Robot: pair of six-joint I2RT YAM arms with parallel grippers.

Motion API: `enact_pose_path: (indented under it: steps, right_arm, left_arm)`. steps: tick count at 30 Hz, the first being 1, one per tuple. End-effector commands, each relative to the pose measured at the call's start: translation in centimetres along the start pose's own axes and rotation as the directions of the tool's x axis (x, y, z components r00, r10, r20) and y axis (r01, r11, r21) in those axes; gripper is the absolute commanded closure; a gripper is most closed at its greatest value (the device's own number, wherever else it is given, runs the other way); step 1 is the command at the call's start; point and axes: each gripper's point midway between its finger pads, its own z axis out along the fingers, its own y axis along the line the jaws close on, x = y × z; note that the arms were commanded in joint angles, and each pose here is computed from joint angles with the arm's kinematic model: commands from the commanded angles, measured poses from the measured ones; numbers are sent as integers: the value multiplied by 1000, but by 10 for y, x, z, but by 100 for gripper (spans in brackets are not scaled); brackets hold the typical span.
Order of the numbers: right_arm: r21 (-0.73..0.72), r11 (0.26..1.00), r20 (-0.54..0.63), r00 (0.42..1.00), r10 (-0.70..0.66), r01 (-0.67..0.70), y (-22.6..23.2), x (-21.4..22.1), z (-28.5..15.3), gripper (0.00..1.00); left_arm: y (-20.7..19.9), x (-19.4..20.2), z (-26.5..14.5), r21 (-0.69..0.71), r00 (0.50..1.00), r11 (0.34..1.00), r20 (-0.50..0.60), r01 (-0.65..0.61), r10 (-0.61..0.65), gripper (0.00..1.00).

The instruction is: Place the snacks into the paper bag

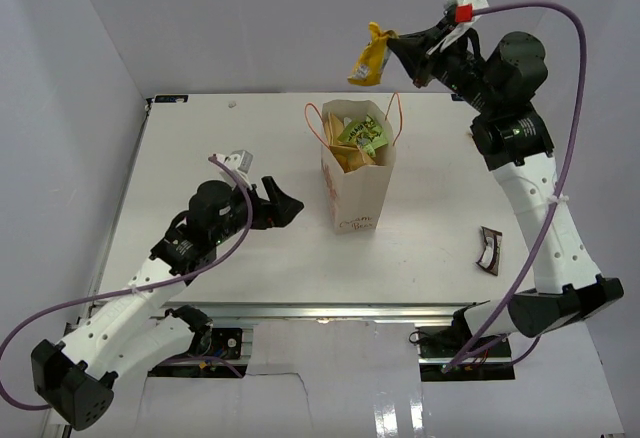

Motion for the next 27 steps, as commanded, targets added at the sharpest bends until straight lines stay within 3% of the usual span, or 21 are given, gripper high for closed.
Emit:
enact_pose_path:
  steps: [1, 8, 13, 19, 27]
  right_arm:
    - [50, 994, -60, 994, -93, 96, 7, 14, -3, 92]
    - [-45, 973, -221, 947, -232, 228, 45, 78, -5, 92]
    - [-74, 928, -339, 866, -367, 365, 56, 119, -24, 92]
    - [-45, 888, -414, 801, -433, 457, 43, 136, -43, 92]
    - [-8, 855, -398, 782, -479, 519, 38, 118, -46, 92]
  left_arm:
    - [-3, -2, -11, 30, 999, 999, 31, -12, 11, 2]
    - [1, 3, -27, 31, 999, 1000, 49, 5, -7, 2]
    - [3, 5, -35, 31, 997, 999, 71, 19, -21, 2]
    - [8, 11, -37, 26, 997, 999, 71, 33, -35, 2]
    - [7, 12, -29, 26, 999, 1000, 50, 12, -13, 2]
